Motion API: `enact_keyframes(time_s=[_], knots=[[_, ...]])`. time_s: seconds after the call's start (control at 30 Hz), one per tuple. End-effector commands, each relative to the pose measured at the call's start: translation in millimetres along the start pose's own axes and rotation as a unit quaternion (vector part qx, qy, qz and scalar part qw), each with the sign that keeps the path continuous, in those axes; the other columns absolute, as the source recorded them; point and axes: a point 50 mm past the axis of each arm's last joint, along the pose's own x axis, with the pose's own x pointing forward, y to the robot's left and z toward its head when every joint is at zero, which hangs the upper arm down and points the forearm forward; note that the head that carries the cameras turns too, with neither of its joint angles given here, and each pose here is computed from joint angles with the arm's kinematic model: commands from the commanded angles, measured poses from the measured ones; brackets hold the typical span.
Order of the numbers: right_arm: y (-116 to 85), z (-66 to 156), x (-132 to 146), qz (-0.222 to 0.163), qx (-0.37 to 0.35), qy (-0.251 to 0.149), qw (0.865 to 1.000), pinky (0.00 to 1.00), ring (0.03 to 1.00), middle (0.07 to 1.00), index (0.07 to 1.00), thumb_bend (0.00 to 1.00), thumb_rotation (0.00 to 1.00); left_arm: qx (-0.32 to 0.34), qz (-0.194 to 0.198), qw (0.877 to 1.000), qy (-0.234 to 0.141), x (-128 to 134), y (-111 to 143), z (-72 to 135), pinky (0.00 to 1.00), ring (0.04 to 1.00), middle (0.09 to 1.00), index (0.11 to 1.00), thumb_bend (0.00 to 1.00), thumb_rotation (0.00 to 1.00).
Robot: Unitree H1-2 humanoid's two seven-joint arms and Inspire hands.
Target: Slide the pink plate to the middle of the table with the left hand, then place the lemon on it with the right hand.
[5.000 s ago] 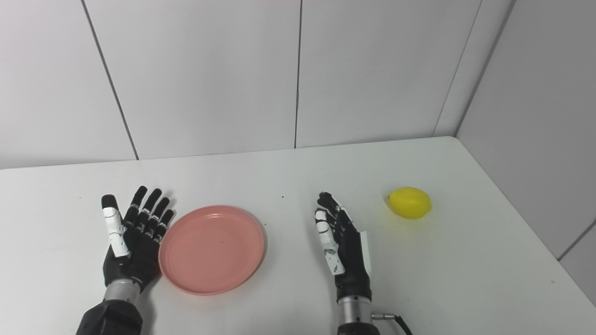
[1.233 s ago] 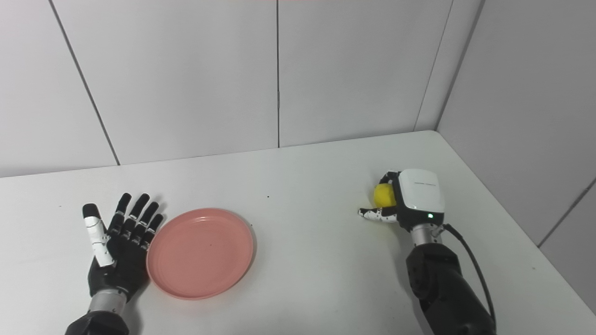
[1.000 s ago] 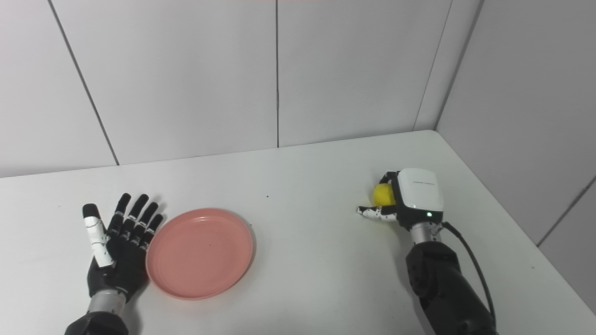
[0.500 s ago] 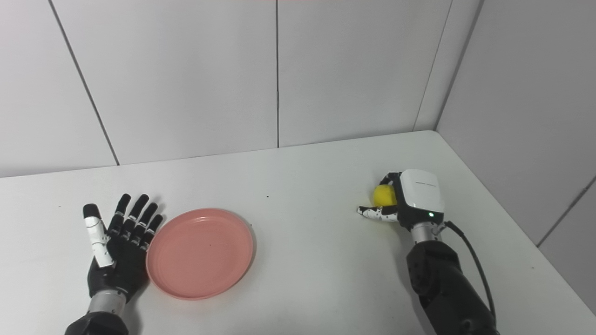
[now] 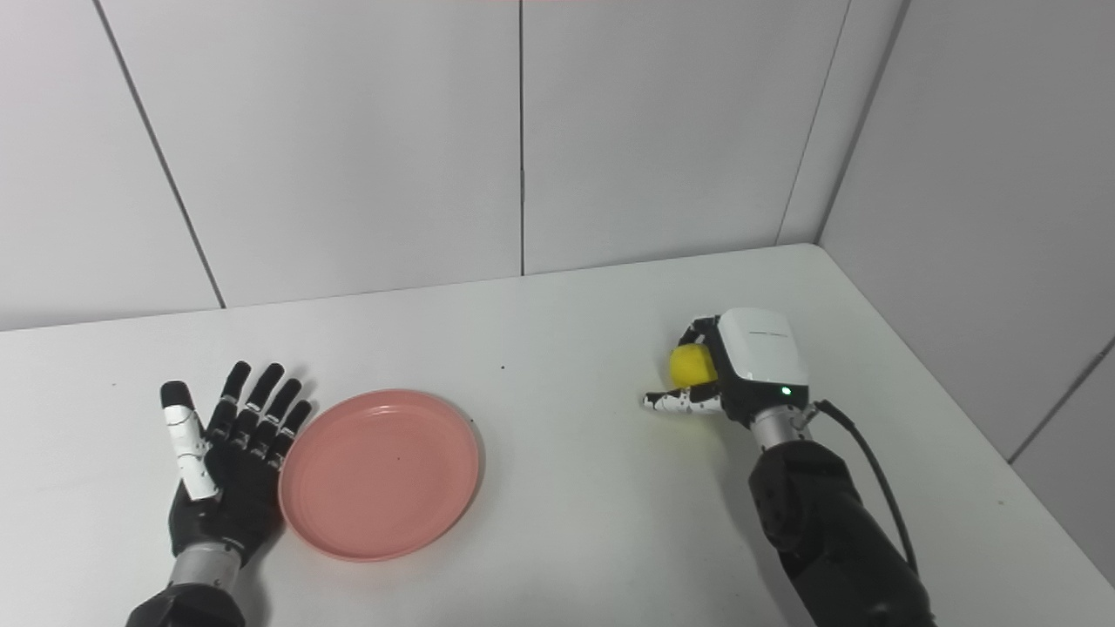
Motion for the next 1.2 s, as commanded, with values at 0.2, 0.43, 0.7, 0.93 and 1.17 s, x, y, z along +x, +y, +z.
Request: enact_keyframes(time_s=[0.2,0.43,0.7,0.93,1.17], knots=[[-42,31,17,-0.066,-0.010,-0.057,0.996,0.13,0.184,0.248,0.296,0.65,0.34,-0.008,0.042,0.998,0.053,-12,1,-25,0.91,0.891,0.891,0.929,0.82,0.83],[-49,48,16,-0.082,0.005,-0.099,0.992,0.14,0.187,0.250,0.286,0.67,0.30,-0.011,0.045,0.997,0.053,-13,-11,-33,0.89,0.867,0.858,0.923,0.82,0.81],[-53,71,15,-0.084,0.029,-0.132,0.987,0.15,0.198,0.265,0.297,0.66,0.28,-0.013,0.048,0.997,0.053,-14,-21,-40,0.89,0.867,0.872,0.915,0.85,0.80],[-55,98,17,-0.078,0.048,-0.164,0.982,0.17,0.218,0.290,0.319,0.65,0.31,-0.006,0.057,0.997,0.053,-14,-31,-46,0.89,0.854,0.852,0.907,0.87,0.81],[-59,122,18,-0.075,0.057,-0.194,0.976,0.18,0.230,0.303,0.344,0.65,0.30,-0.002,0.055,0.997,0.051,-14,-37,-52,0.87,0.847,0.843,0.907,0.90,0.80]])
